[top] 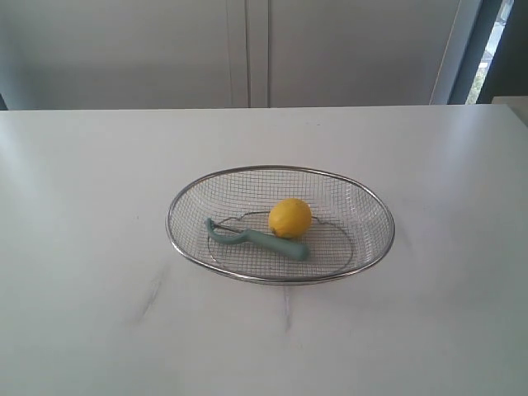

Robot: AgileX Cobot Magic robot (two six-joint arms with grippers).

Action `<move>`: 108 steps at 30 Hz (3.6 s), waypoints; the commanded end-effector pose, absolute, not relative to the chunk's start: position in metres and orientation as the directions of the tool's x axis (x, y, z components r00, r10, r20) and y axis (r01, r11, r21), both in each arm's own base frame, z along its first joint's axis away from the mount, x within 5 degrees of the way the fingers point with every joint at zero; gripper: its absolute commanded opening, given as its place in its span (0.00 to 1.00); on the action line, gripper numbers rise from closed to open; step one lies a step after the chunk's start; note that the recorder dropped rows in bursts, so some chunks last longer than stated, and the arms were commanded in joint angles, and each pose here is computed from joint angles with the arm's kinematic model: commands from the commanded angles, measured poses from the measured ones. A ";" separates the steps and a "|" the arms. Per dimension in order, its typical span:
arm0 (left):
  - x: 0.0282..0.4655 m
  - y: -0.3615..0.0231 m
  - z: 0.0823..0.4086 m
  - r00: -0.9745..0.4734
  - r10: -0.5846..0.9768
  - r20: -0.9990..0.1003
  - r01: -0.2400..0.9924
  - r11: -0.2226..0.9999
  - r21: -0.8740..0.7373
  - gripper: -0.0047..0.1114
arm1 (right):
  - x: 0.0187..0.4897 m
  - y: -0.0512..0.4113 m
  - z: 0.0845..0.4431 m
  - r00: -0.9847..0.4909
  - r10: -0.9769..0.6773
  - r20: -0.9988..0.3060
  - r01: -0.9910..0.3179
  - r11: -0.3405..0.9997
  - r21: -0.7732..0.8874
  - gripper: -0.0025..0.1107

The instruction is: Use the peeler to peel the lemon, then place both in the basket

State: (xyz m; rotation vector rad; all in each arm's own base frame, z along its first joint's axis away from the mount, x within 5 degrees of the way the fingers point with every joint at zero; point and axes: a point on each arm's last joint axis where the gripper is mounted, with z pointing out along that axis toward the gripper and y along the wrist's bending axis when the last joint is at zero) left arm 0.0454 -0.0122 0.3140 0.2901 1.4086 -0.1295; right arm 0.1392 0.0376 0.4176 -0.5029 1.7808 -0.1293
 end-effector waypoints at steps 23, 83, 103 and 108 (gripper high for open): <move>0.056 -0.008 0.184 -0.183 -0.119 -0.976 0.129 0.981 -0.143 0.04 | 0.138 0.037 0.420 -0.176 -0.395 -0.902 -0.264 0.902 -0.343 0.02; 0.052 -0.009 0.169 -0.307 0.136 -0.942 0.179 0.980 0.083 0.04 | 0.138 0.037 0.420 -0.178 -0.384 -0.906 -0.262 0.906 -0.333 0.02; 0.052 -0.009 0.169 -0.306 0.142 -0.942 0.181 0.979 0.089 0.04 | -0.050 -0.019 0.446 0.260 -0.238 -0.936 0.199 0.962 -0.189 0.02; 0.052 -0.009 0.169 -0.306 0.141 -0.942 0.181 0.980 0.088 0.04 | -0.091 -0.020 0.436 0.382 -0.229 -0.895 0.217 0.964 -0.154 0.02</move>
